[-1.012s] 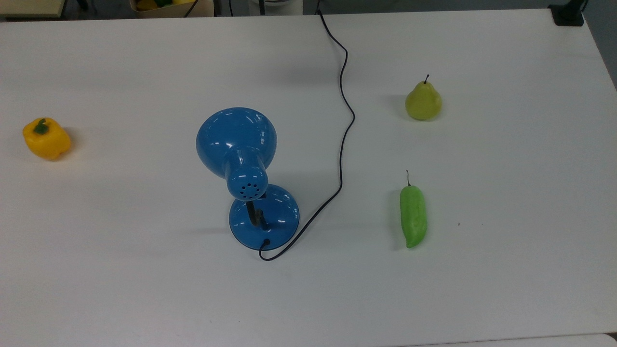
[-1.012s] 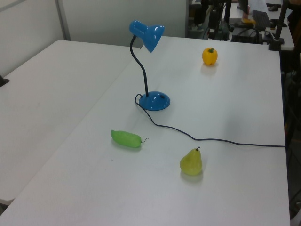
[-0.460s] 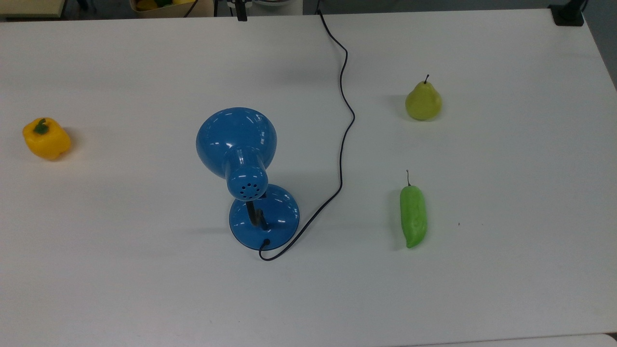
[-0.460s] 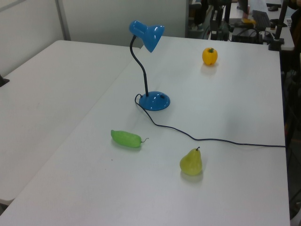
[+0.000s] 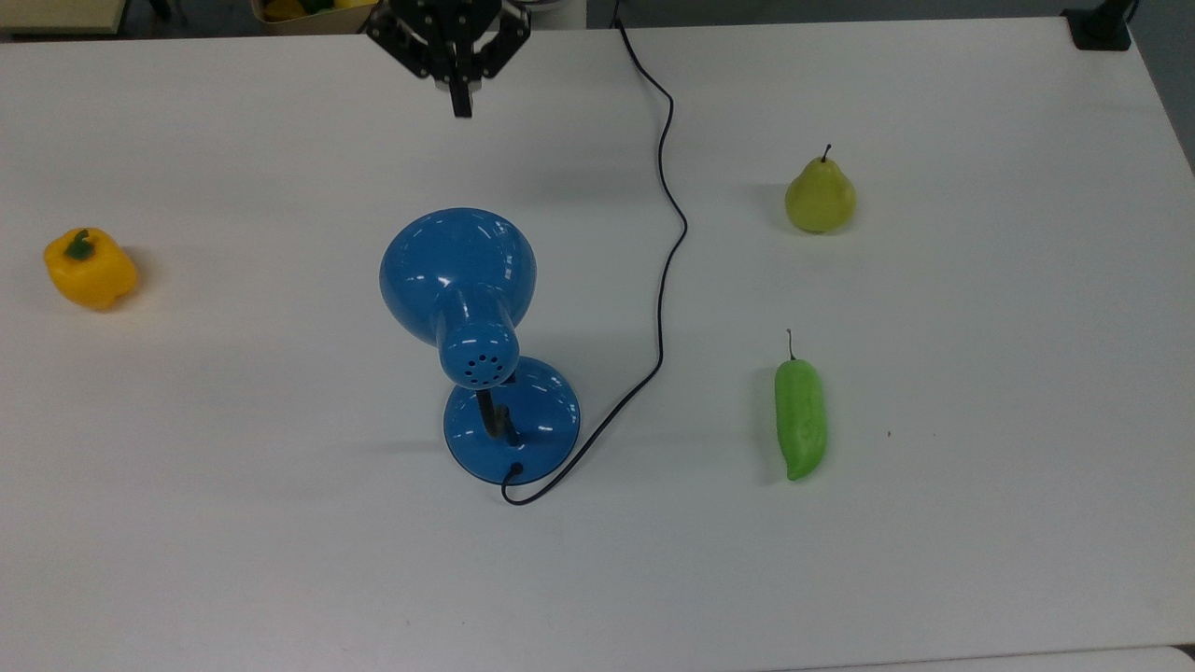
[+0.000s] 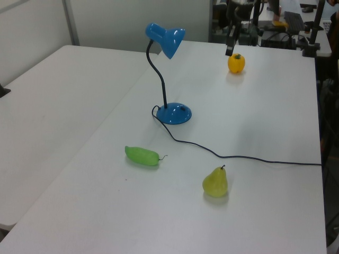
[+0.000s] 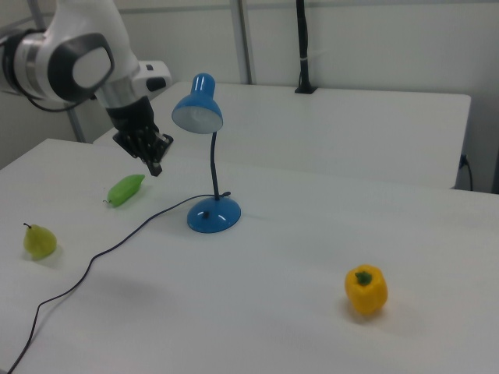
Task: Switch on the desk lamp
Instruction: 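Move the gripper down toward the switch on the blue lamp base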
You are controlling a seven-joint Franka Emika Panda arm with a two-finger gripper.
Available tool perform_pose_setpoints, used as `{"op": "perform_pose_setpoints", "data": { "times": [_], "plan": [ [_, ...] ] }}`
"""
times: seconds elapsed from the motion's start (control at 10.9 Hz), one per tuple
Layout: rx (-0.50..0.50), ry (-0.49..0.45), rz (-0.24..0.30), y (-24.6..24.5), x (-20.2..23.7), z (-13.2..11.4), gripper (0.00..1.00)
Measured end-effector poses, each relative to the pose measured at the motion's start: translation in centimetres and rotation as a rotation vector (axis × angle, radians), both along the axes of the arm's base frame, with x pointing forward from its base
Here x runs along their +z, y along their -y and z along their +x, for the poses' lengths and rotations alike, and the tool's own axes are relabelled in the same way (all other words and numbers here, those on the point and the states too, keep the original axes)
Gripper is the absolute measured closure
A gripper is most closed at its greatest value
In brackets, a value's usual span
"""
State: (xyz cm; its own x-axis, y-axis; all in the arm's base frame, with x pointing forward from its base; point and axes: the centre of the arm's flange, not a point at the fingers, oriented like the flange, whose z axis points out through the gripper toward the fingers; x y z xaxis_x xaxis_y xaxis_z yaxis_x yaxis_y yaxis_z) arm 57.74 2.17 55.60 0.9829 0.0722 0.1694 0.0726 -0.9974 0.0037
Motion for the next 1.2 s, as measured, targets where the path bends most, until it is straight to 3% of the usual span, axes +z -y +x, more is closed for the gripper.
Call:
{"op": "perform_pose_setpoints", "data": {
  "times": [0.74, 1.2],
  "plan": [
    [0.003, 0.142, 0.0, -0.5, -10.6, 6.3, 0.99],
    [0.017, 0.229, 0.006, -1.5, -16.6, 8.9, 0.99]
  ]
}}
